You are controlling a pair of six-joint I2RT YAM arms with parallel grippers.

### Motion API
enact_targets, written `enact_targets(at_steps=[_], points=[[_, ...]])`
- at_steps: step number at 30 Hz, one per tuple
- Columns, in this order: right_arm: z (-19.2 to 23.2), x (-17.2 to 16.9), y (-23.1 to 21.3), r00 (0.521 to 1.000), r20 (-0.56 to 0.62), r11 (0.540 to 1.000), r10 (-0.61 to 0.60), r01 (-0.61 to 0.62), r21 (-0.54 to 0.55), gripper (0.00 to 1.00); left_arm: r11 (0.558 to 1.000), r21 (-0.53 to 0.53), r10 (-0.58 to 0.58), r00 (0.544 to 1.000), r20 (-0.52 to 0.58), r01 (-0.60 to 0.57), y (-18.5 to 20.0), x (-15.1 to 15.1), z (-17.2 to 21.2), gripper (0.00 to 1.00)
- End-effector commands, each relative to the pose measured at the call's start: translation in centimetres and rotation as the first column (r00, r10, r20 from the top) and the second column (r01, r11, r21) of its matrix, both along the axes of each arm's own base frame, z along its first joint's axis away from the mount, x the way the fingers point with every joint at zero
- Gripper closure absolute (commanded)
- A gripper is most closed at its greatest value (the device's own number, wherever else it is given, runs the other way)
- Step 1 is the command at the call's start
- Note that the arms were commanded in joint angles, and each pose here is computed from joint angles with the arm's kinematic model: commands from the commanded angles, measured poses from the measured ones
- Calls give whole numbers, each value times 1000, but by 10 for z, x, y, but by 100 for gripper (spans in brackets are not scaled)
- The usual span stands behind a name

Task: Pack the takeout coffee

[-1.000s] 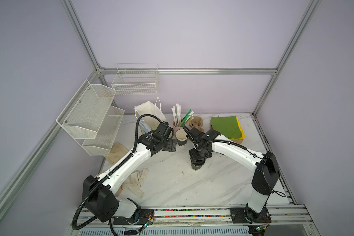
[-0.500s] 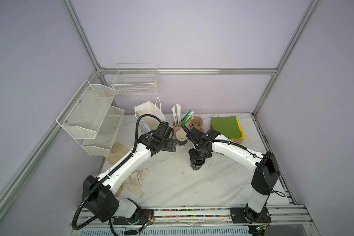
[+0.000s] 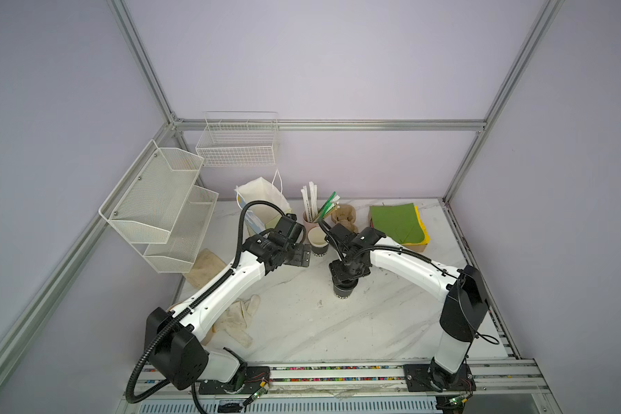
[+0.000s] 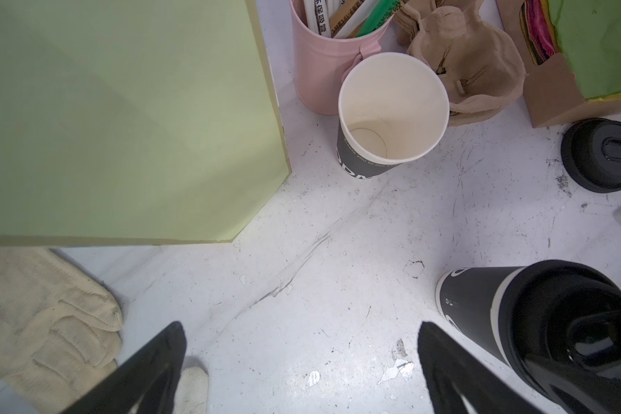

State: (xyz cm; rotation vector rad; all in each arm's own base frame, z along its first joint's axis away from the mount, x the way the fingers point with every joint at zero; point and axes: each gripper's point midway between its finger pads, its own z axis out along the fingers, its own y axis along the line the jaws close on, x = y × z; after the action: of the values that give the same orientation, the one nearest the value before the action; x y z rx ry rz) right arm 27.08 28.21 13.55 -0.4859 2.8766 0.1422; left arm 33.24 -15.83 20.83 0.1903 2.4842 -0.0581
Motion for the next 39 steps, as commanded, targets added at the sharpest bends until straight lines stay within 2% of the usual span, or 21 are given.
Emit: enact_targets(at_steps=[1, 14, 30, 37, 39], points=[[-33, -6, -4, 999, -53, 998, 0, -4, -66, 27, 999, -16, -29, 999, 37, 29, -8, 3, 15, 0], [3, -1, 3, 1000, 9, 999, 6, -6, -34, 20, 999, -25, -43, 999, 34, 43, -12, 1, 15, 0], [17, 3, 3, 999, 41, 1000, 11, -10, -27, 14, 997, -40, -65, 997, 29, 67, -19, -2, 15, 0], [22, -1, 2, 999, 42, 1000, 22, -21, -5, 15, 991, -91, -100, 995, 10, 101, -33, -8, 13, 0], [20, -5, 1, 999, 38, 1000, 28, -28, 0, 15, 983, -146, -116, 993, -19, 112, -42, -14, 10, 0]])
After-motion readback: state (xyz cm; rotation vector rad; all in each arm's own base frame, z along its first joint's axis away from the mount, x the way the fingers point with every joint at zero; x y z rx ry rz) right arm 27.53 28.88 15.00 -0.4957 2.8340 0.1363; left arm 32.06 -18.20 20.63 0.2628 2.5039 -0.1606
